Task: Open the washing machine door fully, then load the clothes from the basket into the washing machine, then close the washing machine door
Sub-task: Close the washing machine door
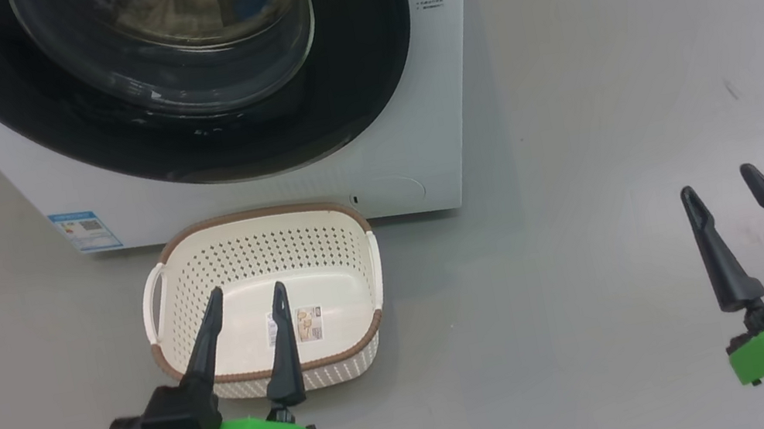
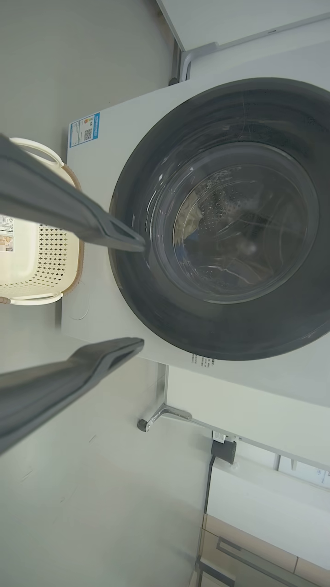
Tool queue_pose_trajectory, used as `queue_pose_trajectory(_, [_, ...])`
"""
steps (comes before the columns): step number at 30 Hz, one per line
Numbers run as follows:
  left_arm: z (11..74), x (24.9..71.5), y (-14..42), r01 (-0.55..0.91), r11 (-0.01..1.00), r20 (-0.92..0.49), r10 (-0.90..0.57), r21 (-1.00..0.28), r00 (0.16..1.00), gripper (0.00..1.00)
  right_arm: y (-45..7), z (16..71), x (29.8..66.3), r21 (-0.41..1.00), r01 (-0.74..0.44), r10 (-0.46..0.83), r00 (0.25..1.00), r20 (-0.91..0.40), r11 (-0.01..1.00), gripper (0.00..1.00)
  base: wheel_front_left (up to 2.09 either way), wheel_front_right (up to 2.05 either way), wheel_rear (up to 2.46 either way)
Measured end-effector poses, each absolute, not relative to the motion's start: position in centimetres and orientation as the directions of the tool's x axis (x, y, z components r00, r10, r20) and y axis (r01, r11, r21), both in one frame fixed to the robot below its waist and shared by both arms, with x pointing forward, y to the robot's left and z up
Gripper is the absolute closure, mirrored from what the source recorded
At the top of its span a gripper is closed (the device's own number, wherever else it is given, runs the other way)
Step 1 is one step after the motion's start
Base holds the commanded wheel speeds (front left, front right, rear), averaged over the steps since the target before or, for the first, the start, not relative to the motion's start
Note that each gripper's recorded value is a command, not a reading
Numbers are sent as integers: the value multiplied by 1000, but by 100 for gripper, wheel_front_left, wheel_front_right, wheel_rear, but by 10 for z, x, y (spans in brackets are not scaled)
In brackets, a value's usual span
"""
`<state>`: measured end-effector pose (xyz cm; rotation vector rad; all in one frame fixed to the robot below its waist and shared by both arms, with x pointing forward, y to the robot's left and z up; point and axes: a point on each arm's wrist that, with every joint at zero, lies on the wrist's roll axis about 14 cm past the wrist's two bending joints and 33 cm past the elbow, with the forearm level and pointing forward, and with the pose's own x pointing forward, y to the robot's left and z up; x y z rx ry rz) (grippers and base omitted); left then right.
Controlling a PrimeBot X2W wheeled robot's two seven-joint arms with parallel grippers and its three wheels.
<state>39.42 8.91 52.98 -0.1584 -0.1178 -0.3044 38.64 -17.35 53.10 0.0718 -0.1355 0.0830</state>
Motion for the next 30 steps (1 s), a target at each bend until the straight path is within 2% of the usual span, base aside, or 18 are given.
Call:
queue_pose_trajectory(7, [525, 390, 91, 301, 945, 125, -285, -131, 950, 0, -196, 526, 369, 92, -20, 9, 994, 112, 996, 0, 0, 0, 0])
queue_pose_trajectory(30, [522, 386, 96, 276, 953, 115, -262, -124, 958, 0, -196, 527, 366, 91, -21, 10, 994, 112, 996, 0, 0, 0, 0])
